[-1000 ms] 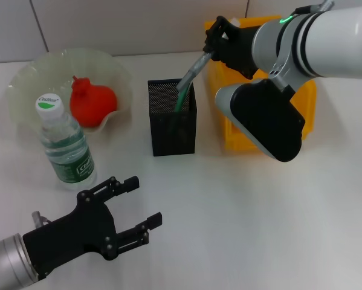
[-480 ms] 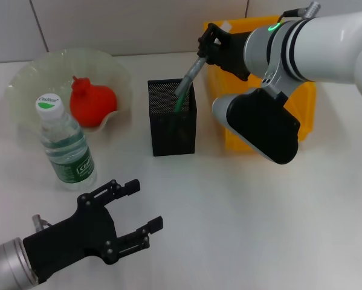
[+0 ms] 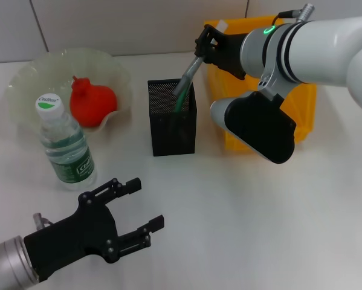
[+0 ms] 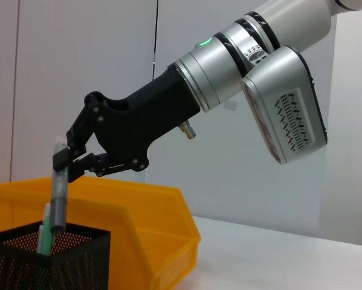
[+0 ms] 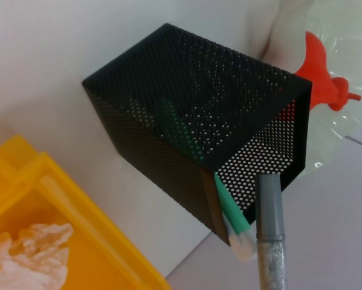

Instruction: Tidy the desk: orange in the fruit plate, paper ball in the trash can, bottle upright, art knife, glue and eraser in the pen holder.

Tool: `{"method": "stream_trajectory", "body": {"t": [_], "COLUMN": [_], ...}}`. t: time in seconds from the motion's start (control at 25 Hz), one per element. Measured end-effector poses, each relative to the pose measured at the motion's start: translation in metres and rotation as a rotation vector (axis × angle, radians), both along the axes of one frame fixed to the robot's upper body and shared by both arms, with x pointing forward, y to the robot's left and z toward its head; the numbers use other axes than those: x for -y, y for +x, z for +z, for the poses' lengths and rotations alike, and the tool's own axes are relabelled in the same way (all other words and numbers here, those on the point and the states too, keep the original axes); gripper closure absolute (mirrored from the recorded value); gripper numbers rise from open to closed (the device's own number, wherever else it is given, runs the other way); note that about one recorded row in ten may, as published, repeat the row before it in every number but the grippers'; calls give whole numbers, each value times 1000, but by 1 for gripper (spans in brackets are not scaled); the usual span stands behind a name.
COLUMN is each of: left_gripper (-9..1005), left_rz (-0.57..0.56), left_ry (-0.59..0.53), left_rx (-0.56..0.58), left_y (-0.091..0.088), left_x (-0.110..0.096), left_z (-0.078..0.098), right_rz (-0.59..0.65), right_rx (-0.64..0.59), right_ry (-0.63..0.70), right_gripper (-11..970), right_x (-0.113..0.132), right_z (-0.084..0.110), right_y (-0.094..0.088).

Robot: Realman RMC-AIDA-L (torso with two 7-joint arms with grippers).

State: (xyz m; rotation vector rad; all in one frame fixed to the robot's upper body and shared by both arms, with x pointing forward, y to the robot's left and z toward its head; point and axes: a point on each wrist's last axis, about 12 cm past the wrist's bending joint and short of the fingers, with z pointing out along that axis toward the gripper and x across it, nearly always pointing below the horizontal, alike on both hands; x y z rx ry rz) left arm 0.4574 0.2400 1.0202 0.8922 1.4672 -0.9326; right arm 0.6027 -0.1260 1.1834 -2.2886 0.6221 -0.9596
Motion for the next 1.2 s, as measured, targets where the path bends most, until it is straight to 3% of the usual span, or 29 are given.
{"method": "stream_trajectory", "body": {"t": [1.2], "left_gripper": [212], "left_rz": [-6], "left_ry": [0], "left_rx": [5], "left_y": [2], "left_x": [1], "left_z": [1], "right_rz": [-9], "right_rx": [-43], "right_ry": [31], "right_gripper": [822], "right_x": [-10], "right_z": [-1], "right_y": [-7]}}
